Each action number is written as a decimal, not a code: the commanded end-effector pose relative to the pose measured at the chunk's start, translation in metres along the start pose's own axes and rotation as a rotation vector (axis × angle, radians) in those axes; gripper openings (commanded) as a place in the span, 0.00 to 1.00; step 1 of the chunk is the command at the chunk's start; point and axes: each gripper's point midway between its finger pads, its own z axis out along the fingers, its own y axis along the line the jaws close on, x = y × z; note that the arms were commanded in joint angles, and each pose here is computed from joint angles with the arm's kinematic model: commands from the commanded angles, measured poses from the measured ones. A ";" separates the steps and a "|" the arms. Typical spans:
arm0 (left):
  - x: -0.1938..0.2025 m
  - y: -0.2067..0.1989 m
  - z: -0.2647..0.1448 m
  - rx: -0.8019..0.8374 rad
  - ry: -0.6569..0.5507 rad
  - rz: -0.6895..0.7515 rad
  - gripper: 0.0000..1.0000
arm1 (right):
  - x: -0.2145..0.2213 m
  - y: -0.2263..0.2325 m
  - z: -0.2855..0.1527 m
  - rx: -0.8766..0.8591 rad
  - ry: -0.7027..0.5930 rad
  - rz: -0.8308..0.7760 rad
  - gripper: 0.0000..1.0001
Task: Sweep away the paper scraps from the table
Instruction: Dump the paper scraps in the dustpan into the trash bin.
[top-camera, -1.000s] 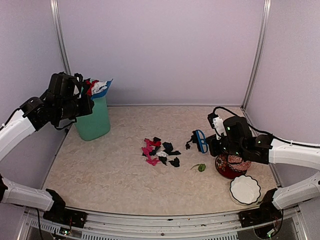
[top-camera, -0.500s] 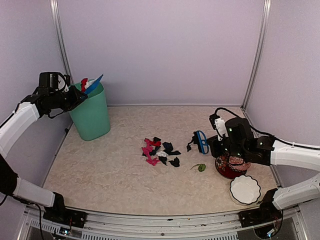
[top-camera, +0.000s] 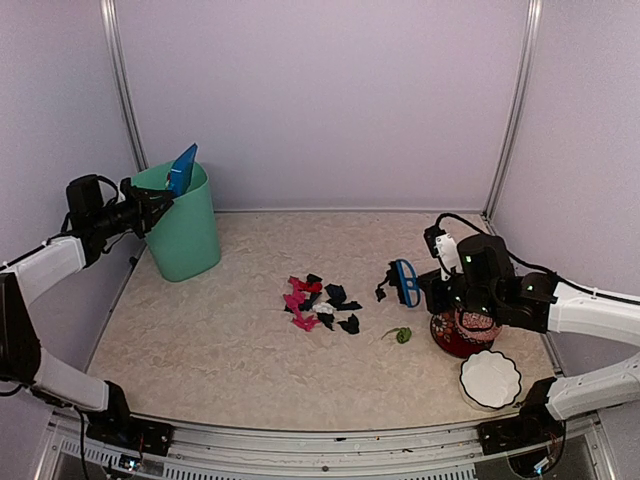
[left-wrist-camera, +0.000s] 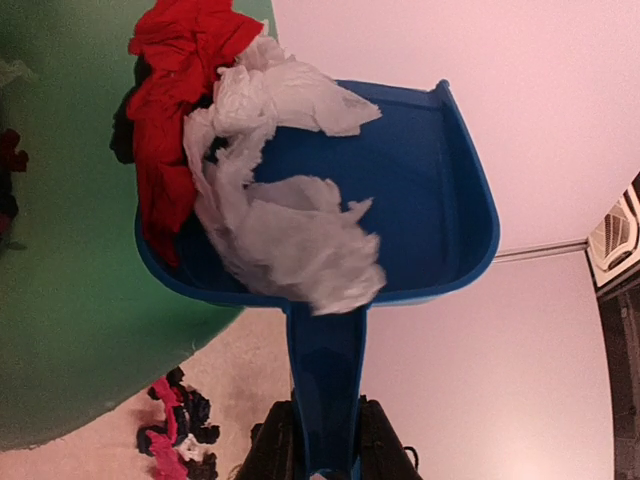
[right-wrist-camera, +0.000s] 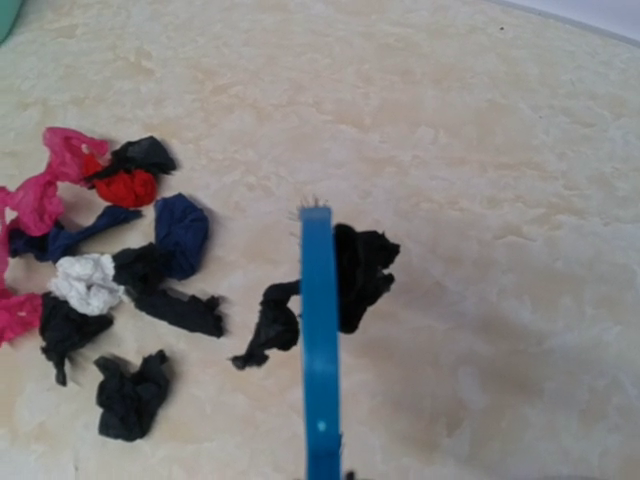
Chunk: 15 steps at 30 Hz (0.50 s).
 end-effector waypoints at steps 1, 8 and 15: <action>-0.001 -0.045 -0.008 0.184 0.022 -0.018 0.00 | -0.011 0.003 -0.008 -0.035 -0.032 0.028 0.00; 0.000 -0.061 -0.014 0.248 0.020 -0.035 0.00 | -0.019 0.029 -0.011 -0.180 -0.029 0.018 0.00; 0.002 -0.083 -0.023 0.251 0.008 0.065 0.00 | -0.025 0.069 -0.025 -0.423 -0.046 -0.016 0.00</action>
